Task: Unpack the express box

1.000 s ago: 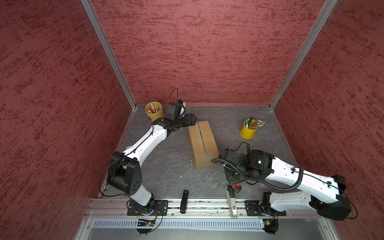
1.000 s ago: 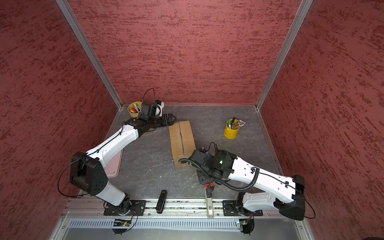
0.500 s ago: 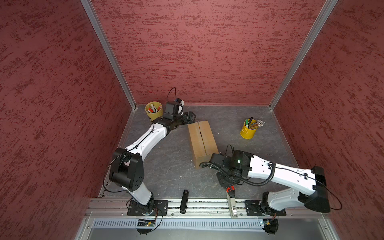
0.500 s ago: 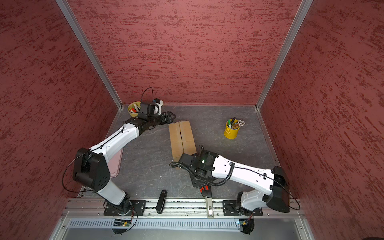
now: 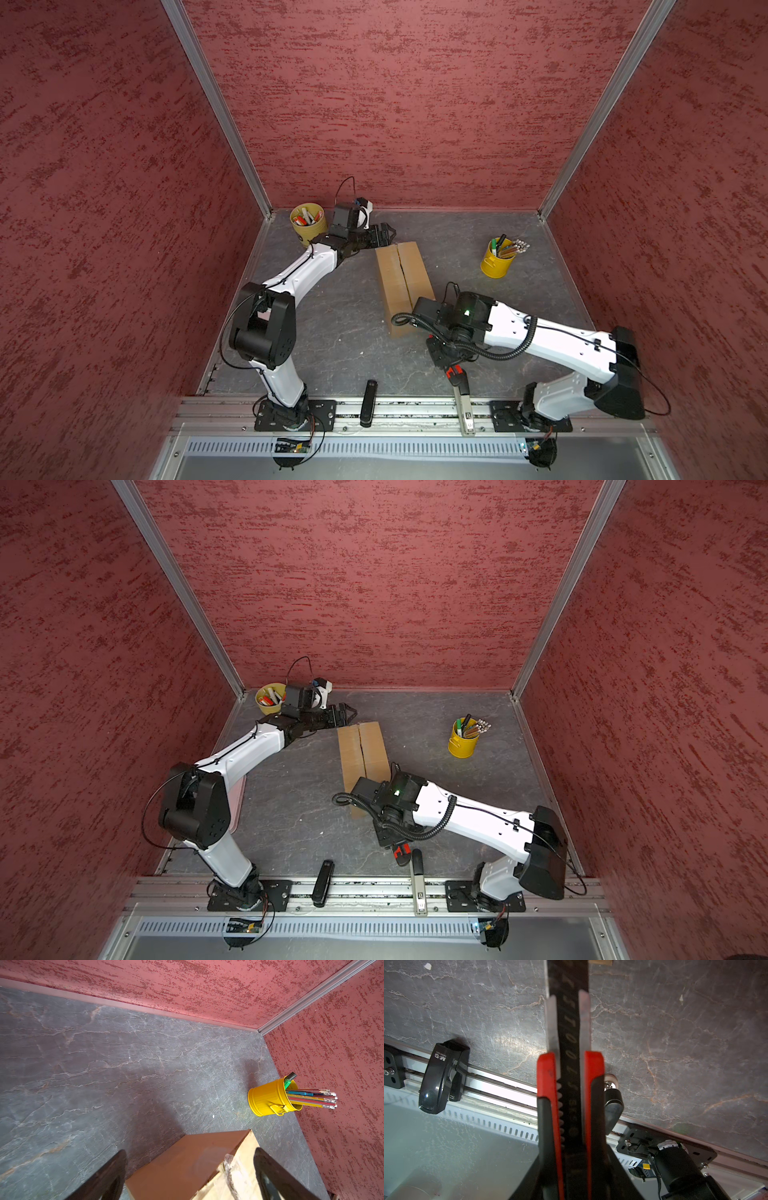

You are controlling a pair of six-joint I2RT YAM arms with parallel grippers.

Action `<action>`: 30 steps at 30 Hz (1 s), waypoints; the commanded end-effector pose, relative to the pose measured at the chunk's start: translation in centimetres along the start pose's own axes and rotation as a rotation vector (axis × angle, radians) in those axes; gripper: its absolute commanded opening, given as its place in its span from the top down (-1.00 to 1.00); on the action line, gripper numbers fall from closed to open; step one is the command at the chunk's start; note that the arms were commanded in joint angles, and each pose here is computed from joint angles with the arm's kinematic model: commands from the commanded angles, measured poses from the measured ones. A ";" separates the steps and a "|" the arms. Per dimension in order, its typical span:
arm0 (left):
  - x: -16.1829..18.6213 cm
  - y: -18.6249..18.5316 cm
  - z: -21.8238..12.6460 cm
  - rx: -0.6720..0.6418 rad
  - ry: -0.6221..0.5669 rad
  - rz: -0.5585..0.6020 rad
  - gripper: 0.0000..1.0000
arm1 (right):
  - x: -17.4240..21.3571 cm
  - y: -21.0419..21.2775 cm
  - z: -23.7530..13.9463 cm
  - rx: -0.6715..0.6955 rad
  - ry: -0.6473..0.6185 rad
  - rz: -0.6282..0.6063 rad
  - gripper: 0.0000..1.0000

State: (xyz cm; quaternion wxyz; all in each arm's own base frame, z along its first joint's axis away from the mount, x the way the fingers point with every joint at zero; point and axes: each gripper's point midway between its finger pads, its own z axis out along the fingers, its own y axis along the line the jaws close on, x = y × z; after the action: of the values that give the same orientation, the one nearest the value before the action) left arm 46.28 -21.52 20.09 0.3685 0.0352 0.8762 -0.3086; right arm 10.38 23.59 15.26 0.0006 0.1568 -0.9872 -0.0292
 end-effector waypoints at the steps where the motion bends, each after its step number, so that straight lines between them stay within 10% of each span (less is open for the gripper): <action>1: -0.5 -0.9 0.4 0.045 -0.007 0.039 -0.89 | 0.0 -0.4 -0.5 0.013 0.015 0.002 1.00; 30: 3.0 -1.0 2.0 0.066 0.054 0.031 -0.89 | -2.6 -2.1 -2.2 0.057 0.016 0.020 1.00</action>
State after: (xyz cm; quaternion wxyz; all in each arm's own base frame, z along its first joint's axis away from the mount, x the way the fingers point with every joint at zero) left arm 45.11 -23.54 18.36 0.3507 0.0602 0.8755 -0.3270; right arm 12.97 22.55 16.42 0.0145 0.1474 -0.9889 -0.0078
